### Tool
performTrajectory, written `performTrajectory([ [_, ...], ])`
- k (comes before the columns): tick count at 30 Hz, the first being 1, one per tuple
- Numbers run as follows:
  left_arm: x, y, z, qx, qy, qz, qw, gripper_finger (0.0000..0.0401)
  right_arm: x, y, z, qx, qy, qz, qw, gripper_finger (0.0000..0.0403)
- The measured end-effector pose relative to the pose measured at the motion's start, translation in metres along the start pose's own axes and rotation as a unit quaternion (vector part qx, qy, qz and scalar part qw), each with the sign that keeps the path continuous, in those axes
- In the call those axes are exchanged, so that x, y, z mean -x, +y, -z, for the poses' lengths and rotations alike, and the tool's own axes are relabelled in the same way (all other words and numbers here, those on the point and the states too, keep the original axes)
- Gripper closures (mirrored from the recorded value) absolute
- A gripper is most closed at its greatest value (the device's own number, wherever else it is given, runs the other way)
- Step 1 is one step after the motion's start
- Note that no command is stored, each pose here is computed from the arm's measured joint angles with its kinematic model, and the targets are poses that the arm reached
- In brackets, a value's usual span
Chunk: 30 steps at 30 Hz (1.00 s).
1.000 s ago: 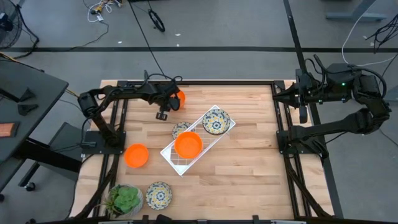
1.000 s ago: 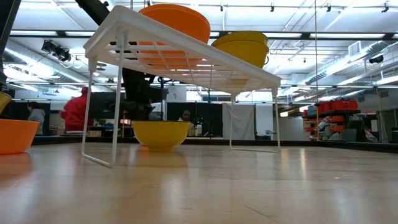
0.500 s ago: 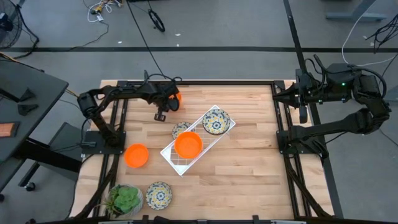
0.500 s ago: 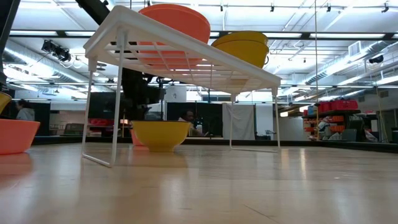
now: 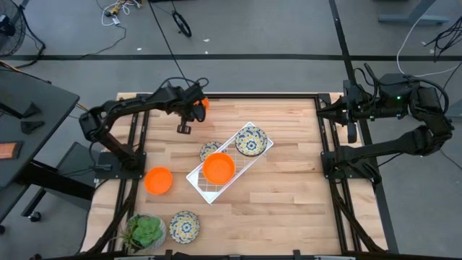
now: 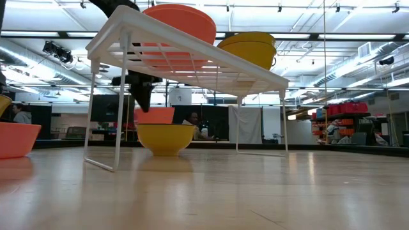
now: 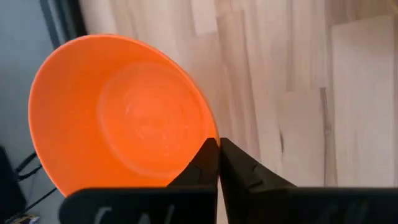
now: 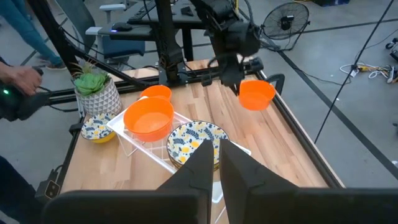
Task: Pick & Place Mini bowls
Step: Stack the orange bowl on top of the orange bowl on the shelf
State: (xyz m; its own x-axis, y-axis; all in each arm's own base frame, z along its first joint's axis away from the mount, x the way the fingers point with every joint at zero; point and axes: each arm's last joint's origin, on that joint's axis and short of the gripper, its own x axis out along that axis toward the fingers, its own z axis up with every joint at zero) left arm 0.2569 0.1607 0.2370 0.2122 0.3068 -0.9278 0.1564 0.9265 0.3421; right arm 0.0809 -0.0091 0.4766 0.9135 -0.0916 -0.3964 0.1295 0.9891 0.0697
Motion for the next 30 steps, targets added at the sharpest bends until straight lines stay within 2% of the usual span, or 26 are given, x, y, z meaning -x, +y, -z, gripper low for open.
performTrajectory([
  [13,0.077,-0.013,-0.014,-0.013,-0.073,-0.043,0.996,0.0399,0.000,0.000,0.000,0.000,0.000,0.000,1.000,0.0371],
  [22,0.132,-0.027,-0.027,-0.053,-0.130,-0.065,0.988,0.0399,0.000,0.000,0.000,0.000,0.000,0.000,1.000,0.0371],
  [30,0.173,-0.047,-0.045,-0.106,-0.188,-0.072,0.974,0.0399,0.000,0.000,0.000,0.000,0.000,0.000,1.000,0.0371],
])
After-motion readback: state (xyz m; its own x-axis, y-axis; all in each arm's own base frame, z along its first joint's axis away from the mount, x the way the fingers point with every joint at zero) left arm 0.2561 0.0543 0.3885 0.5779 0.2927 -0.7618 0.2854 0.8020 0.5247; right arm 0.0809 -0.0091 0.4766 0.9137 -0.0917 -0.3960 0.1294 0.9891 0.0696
